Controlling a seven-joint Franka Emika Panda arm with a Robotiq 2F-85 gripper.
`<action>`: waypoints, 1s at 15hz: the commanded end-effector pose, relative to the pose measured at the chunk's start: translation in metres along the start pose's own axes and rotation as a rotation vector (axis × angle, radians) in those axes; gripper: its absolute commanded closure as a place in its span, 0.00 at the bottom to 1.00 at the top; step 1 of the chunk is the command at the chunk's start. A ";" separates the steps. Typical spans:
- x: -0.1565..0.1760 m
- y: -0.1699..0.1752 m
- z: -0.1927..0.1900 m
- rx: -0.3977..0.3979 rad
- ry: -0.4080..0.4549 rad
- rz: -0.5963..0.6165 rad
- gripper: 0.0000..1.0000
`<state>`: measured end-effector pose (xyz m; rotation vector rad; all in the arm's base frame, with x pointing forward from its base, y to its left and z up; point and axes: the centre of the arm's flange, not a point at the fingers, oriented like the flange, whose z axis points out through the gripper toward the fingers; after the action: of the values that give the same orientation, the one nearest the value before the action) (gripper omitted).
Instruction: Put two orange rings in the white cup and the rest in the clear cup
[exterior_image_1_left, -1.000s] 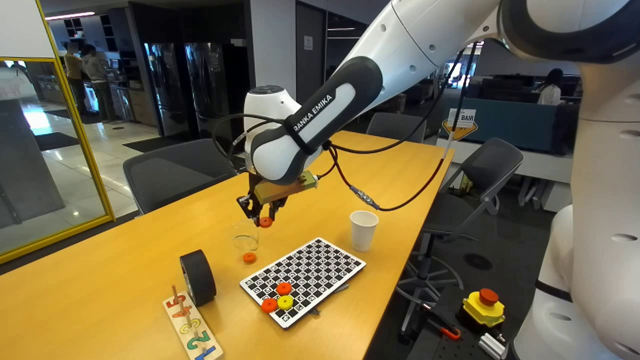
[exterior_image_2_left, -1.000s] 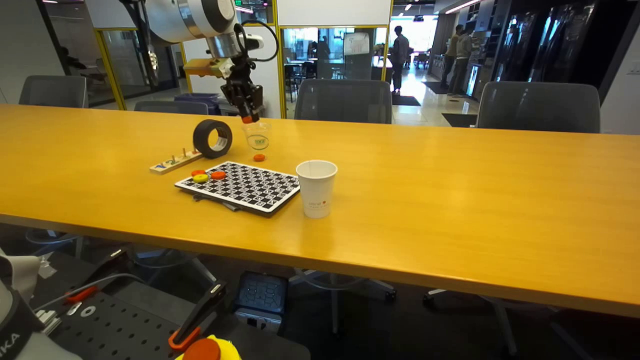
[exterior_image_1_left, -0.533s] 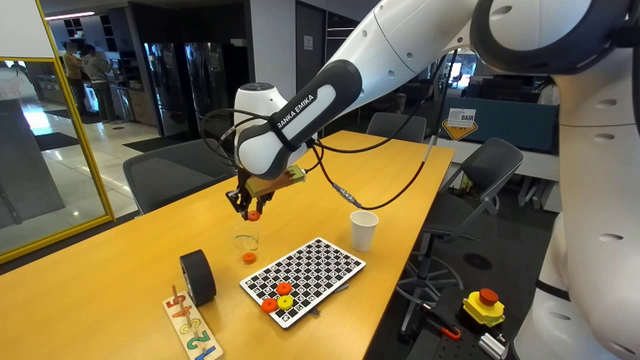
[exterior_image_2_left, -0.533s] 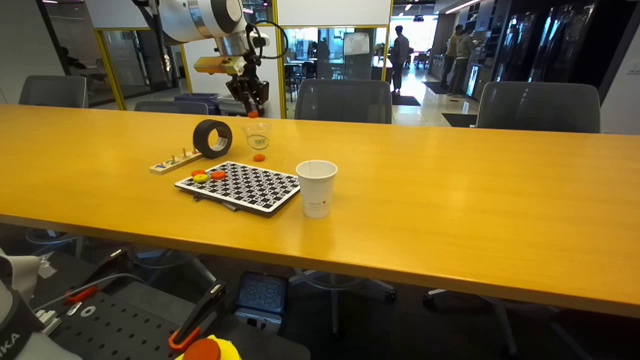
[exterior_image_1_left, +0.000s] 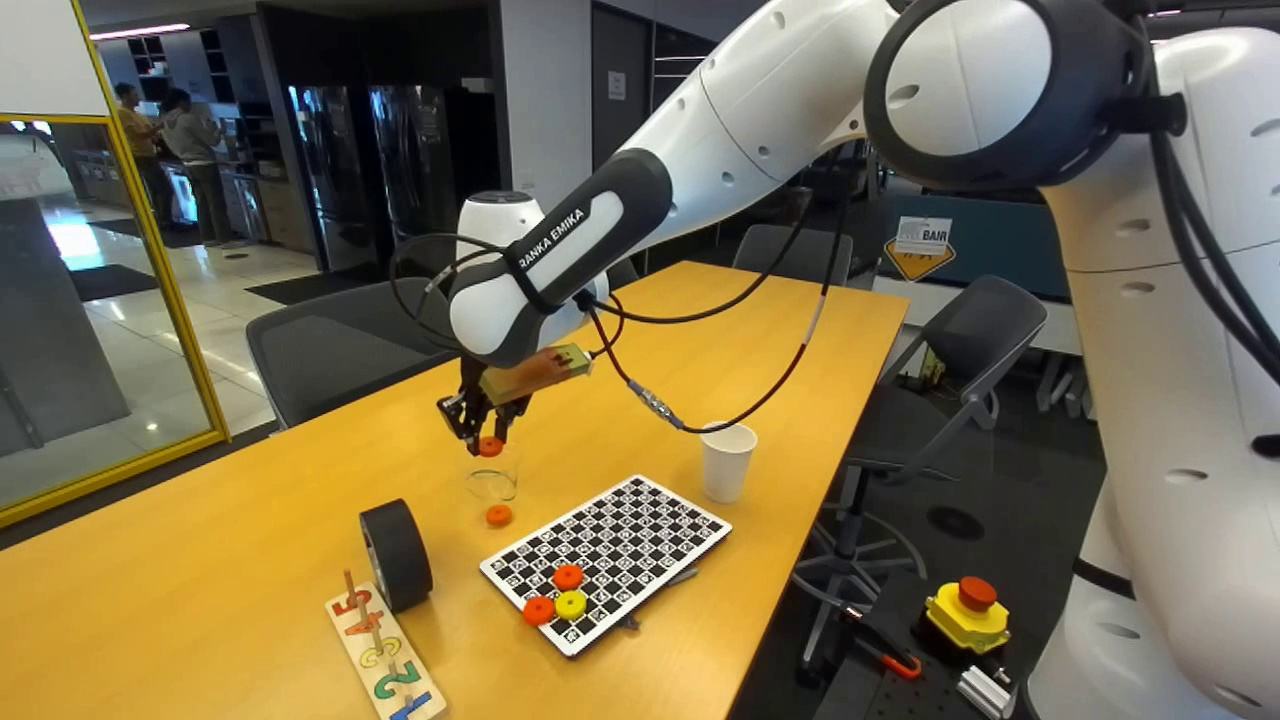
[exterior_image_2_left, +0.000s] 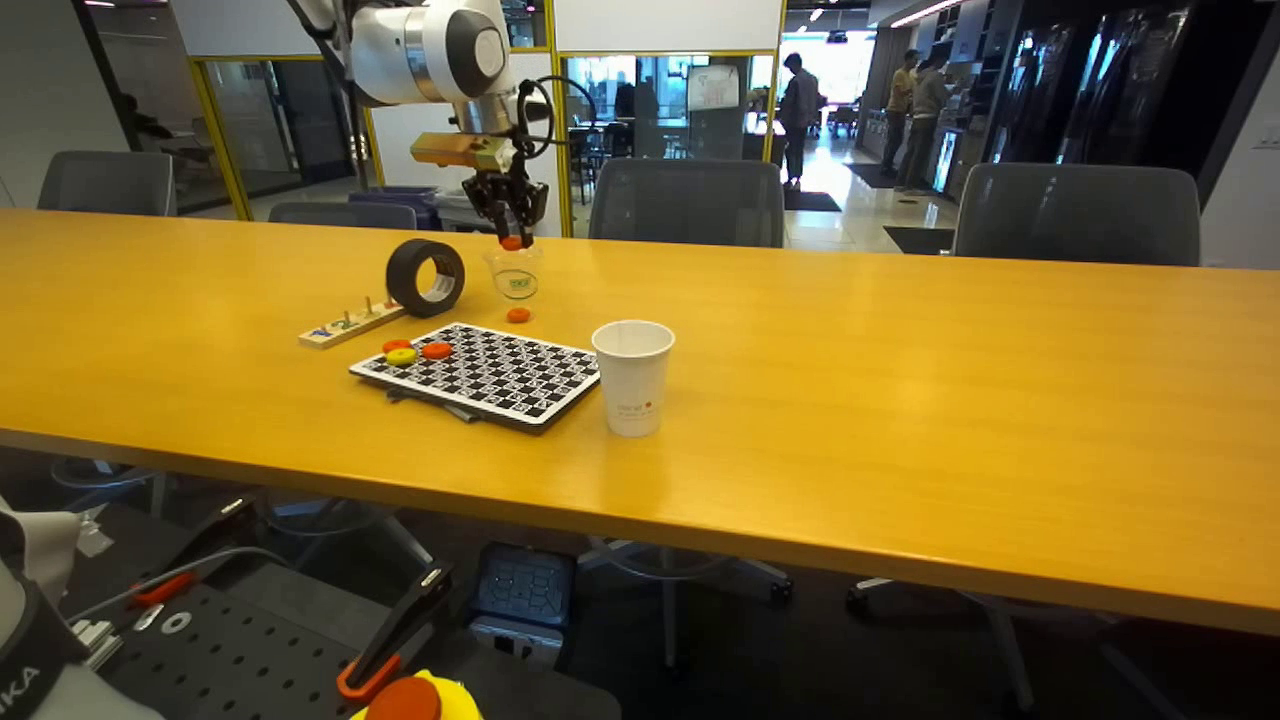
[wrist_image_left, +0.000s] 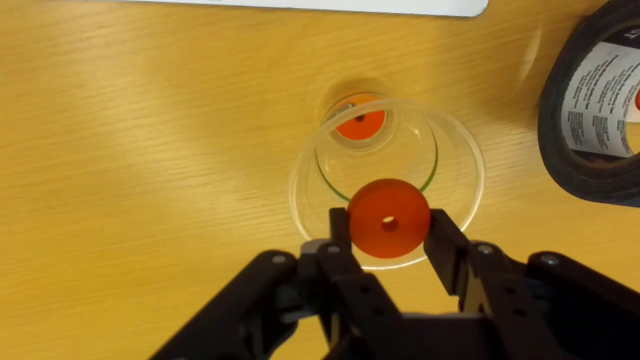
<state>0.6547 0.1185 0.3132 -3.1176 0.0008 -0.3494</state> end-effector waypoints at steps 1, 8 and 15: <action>0.014 -0.002 0.001 0.032 -0.021 -0.014 0.83; 0.004 -0.001 -0.014 0.017 -0.025 -0.014 0.10; -0.053 -0.012 -0.046 0.020 -0.030 -0.077 0.00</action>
<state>0.6373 0.1274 0.3308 -3.1093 -0.0582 -0.3127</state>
